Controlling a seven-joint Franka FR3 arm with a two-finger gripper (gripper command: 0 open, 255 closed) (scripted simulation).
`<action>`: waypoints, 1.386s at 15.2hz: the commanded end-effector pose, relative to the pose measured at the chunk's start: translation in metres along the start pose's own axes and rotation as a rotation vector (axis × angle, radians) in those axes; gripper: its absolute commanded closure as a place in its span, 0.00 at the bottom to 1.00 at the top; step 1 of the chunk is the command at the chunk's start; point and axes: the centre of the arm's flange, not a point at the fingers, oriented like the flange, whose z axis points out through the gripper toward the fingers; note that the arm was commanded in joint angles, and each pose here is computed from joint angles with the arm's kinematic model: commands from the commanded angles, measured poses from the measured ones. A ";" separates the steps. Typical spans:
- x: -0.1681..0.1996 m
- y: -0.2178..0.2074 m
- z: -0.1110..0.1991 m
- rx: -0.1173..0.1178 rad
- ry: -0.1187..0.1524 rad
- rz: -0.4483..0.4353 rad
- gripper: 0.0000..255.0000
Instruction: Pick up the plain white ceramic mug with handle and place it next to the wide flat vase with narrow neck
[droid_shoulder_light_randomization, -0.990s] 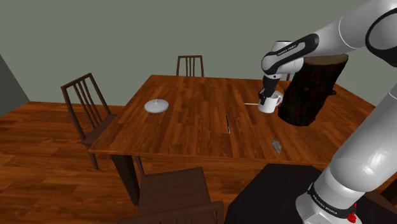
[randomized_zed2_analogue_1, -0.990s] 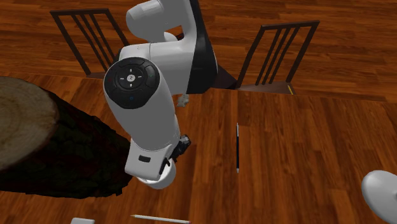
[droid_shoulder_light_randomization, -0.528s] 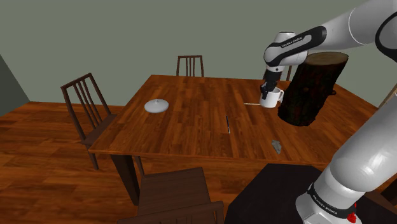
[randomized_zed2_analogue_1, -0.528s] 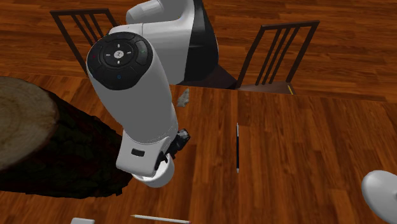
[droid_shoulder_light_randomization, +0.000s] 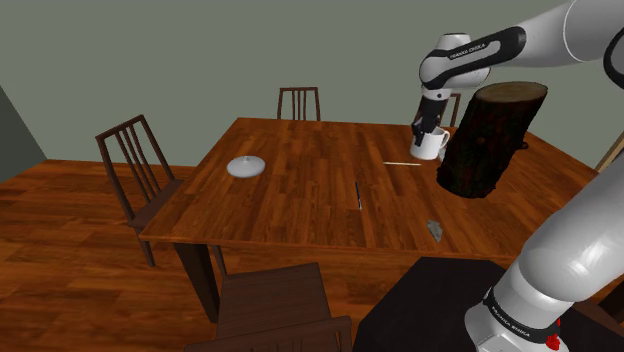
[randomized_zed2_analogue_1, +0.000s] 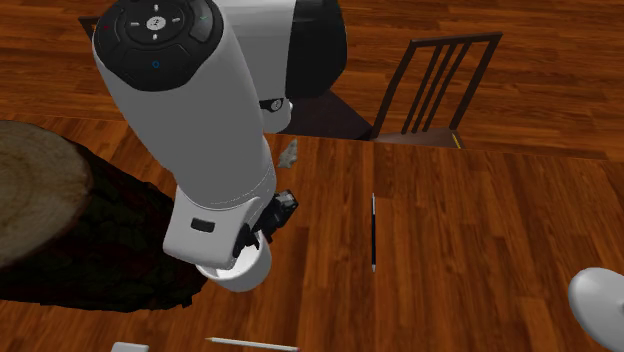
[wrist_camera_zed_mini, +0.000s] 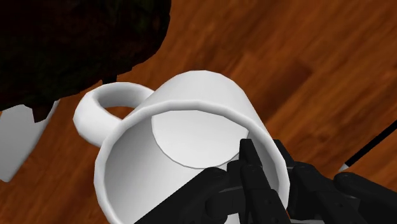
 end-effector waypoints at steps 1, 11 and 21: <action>0.001 0.000 -0.010 0.000 0.000 0.000 1.00; 0.014 -0.023 -0.051 0.000 0.000 0.000 1.00; 0.071 -0.142 -0.050 0.000 0.000 0.000 1.00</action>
